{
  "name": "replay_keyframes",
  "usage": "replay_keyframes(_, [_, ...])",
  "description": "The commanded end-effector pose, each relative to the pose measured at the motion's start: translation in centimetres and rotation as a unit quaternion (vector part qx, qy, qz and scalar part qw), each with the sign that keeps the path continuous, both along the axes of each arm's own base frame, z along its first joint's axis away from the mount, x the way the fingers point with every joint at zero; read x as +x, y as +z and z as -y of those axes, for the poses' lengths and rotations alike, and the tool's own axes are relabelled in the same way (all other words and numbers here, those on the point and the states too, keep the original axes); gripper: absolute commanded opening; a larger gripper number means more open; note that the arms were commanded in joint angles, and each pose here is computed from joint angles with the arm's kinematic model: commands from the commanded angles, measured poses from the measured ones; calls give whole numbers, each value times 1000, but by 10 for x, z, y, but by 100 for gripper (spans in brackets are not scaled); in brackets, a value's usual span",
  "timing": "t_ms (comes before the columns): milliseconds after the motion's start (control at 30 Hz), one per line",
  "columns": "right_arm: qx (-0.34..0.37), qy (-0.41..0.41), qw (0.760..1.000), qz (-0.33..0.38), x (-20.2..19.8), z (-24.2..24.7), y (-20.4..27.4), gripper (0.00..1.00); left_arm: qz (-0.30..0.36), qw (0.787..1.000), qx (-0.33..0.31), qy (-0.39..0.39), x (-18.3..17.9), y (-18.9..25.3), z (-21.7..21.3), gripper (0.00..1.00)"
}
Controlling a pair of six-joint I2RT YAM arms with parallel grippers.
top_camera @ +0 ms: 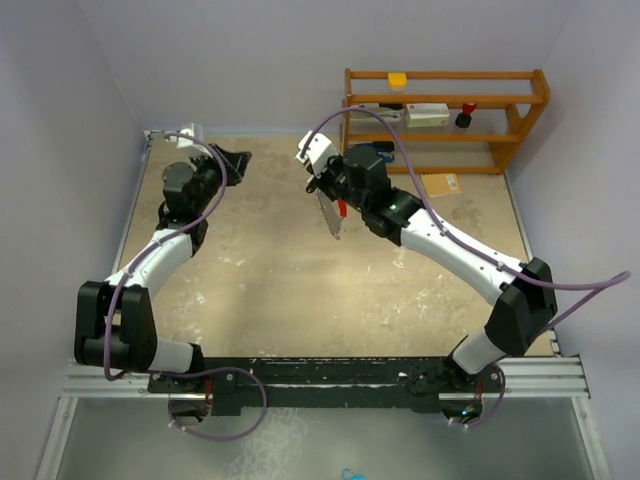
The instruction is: Remove the keys from the keyring
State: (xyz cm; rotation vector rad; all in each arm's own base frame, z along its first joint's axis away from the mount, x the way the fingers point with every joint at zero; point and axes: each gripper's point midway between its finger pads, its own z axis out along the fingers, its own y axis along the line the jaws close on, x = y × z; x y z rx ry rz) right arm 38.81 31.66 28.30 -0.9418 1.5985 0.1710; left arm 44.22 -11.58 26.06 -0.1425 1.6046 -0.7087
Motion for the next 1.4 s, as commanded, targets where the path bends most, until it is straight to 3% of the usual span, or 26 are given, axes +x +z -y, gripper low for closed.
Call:
replay_keyframes(0, [-3,30,995,97,-3,3,66,0,113,992,-33,-47,-1,77,16,16])
replay_keyframes(200, [6,66,990,125,-21,4,86,0,171,974,-70,-133,-15,118,44,15])
replay_keyframes(367, [34,85,987,136,-35,5,99,0,176,949,-38,-258,-38,113,96,14])
replay_keyframes(700, [63,102,984,134,-47,3,103,0,191,923,-33,-332,-84,113,138,16])
replay_keyframes(900, [72,91,983,143,-46,7,108,0,170,925,-10,-338,-93,98,147,16])
replay_keyframes(1067, [81,82,982,150,-46,10,113,0,126,948,33,-291,-77,67,138,15])
replay_keyframes(1367, [92,77,981,153,-45,11,116,0,105,956,69,-267,-71,47,132,14])
